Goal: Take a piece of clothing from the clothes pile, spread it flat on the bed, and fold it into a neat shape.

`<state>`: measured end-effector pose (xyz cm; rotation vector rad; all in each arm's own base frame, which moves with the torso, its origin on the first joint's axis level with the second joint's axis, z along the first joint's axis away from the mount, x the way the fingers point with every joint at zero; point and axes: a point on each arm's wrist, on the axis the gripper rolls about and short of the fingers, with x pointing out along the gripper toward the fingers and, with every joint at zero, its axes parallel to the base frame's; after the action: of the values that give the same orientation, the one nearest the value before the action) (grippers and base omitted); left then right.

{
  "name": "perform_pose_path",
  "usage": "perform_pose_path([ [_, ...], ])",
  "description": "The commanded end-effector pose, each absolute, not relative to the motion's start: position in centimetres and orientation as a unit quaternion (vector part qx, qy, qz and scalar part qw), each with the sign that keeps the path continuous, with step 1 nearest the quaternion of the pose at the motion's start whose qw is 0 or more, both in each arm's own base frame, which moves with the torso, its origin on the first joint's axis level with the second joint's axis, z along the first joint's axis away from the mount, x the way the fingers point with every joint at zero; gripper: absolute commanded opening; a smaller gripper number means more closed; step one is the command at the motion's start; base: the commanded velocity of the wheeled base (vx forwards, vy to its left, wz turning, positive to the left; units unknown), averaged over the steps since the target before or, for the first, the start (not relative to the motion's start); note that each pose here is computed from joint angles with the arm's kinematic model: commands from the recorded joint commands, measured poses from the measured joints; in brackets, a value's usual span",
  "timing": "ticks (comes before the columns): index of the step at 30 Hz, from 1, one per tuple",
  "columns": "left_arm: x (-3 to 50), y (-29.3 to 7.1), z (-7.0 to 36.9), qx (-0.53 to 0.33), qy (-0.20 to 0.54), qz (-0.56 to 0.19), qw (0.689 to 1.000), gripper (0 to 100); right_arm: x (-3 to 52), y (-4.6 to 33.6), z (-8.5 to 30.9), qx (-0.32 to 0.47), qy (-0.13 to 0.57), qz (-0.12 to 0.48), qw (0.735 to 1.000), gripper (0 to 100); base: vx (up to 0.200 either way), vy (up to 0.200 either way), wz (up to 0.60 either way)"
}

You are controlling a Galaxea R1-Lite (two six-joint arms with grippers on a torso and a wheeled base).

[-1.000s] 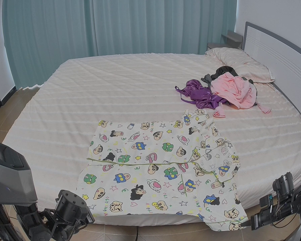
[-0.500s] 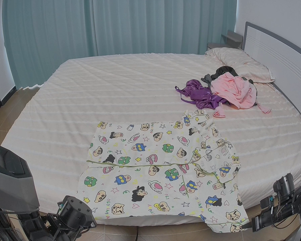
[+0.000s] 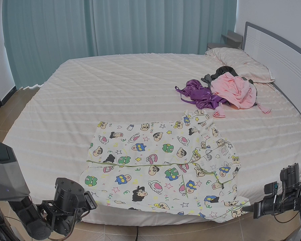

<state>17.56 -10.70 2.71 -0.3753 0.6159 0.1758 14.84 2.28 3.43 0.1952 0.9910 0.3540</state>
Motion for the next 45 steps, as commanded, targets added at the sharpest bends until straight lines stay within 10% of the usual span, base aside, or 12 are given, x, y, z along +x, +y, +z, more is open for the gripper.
perform_pose_path([
  [1,18.7,-10.5,3.0,-0.196,0.287,0.096,0.933,0,15.7,2.1,4.0,0.098,0.449,0.164,0.873,0,0.000,0.000,0.00],
  [45,37.4,-10.8,0.4,-0.278,0.296,0.182,0.896,0,34.5,4.0,2.5,0.314,0.307,0.034,0.898,0,0.000,0.000,0.00],
])
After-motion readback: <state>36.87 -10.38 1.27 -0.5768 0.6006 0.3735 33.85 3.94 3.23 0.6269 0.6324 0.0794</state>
